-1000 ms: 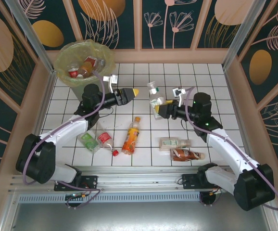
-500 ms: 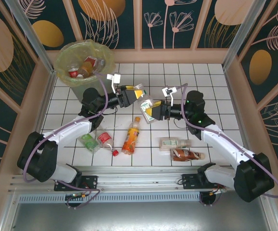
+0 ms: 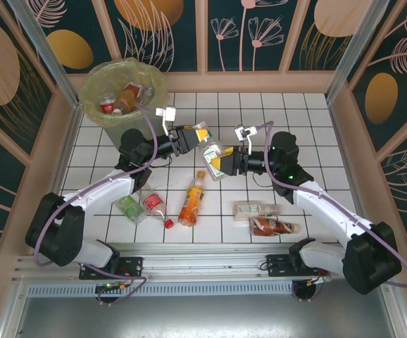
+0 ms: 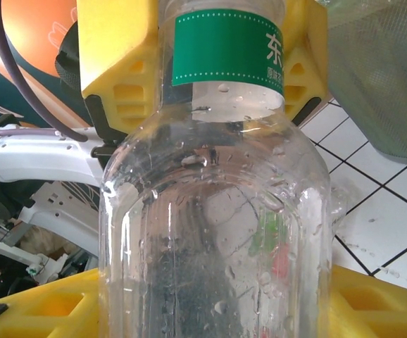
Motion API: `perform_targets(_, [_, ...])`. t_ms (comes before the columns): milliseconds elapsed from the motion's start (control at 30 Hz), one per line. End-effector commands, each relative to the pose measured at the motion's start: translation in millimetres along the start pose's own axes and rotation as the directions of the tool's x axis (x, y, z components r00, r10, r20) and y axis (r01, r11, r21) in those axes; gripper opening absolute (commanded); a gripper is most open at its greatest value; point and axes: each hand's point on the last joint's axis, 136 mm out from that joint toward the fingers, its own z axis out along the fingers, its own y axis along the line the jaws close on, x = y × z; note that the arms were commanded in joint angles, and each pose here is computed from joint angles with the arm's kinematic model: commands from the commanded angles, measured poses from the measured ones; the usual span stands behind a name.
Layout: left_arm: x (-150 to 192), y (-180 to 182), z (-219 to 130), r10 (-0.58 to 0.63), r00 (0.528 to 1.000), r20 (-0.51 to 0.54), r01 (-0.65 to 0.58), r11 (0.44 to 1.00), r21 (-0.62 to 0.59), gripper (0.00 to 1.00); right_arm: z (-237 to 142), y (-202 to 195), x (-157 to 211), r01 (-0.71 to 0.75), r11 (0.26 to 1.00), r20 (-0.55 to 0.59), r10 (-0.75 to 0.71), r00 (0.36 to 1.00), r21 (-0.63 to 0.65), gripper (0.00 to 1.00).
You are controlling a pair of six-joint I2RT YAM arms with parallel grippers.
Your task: Put the plastic bottles in the bin
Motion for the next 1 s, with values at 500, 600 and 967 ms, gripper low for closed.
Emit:
perform_targets(500, [-34.9, -5.8, 1.0, 0.162, 0.987, -0.006, -0.16, 0.961, -0.225, 0.41, -7.9, 19.4, -11.0, 0.12, 0.992, 0.019, -0.121, 0.993, 0.042, 0.99])
perform_targets(600, [-51.9, 0.7, -4.1, 0.227, 0.974, -0.027, -0.222, 0.911, -0.349, 0.41, -14.6, 12.2, -15.5, 0.127, 0.98, 0.02, -0.131, 0.991, 0.153, 0.99])
perform_targets(967, [-147.5, 2.9, -49.7, 0.486, 0.856, -0.173, -0.436, 0.501, -0.748, 0.43, -37.9, 11.6, -26.0, 0.16, 0.933, 0.069, -0.192, 0.979, 0.322, 0.98])
